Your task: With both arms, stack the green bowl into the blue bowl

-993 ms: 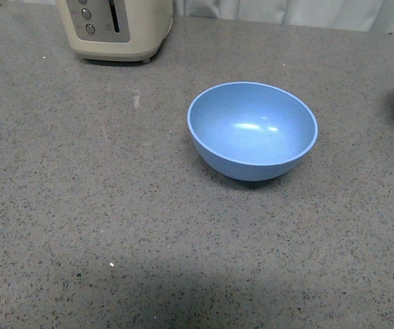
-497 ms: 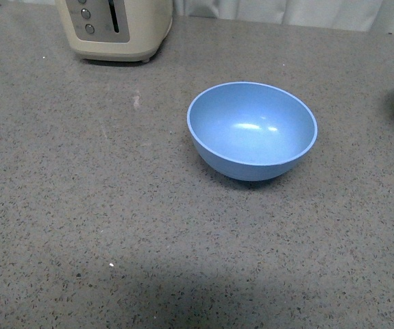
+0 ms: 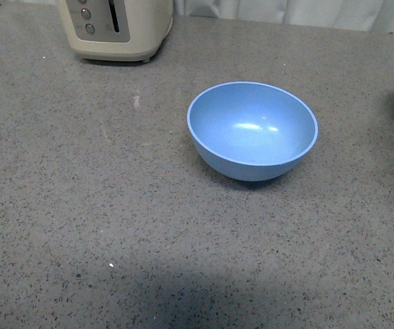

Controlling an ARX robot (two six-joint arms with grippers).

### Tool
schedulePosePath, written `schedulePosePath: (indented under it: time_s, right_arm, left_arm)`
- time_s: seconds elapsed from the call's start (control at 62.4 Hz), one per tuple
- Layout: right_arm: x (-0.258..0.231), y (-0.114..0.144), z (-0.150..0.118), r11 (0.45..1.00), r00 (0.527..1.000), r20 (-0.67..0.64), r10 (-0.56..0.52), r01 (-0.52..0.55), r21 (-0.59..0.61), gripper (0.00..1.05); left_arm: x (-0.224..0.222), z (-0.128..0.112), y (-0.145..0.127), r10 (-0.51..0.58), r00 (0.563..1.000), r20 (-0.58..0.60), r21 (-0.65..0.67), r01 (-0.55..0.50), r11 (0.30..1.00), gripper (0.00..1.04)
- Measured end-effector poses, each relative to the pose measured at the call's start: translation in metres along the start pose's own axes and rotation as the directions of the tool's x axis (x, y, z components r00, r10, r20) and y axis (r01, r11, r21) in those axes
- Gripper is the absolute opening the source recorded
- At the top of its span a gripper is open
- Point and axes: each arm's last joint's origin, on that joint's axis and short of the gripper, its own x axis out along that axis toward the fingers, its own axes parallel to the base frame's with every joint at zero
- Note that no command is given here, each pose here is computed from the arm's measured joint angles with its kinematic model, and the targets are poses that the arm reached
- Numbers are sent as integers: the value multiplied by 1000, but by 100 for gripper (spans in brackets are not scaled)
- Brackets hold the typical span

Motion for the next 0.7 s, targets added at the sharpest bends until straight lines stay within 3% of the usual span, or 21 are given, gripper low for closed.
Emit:
schedulePosePath:
  time_s: [0.208,0.705]
  right_arm:
    - [29,-11,10,993,995,-95,37,-48,-113,95]
    - [74,-19,-2,980,967,-248,56,-100,-171,95]
  left_arm:
    - [0,0,0,0,1000,0,0,0,1000,98]
    - [0,0,0,0,1000,0,0,0,1000,98]
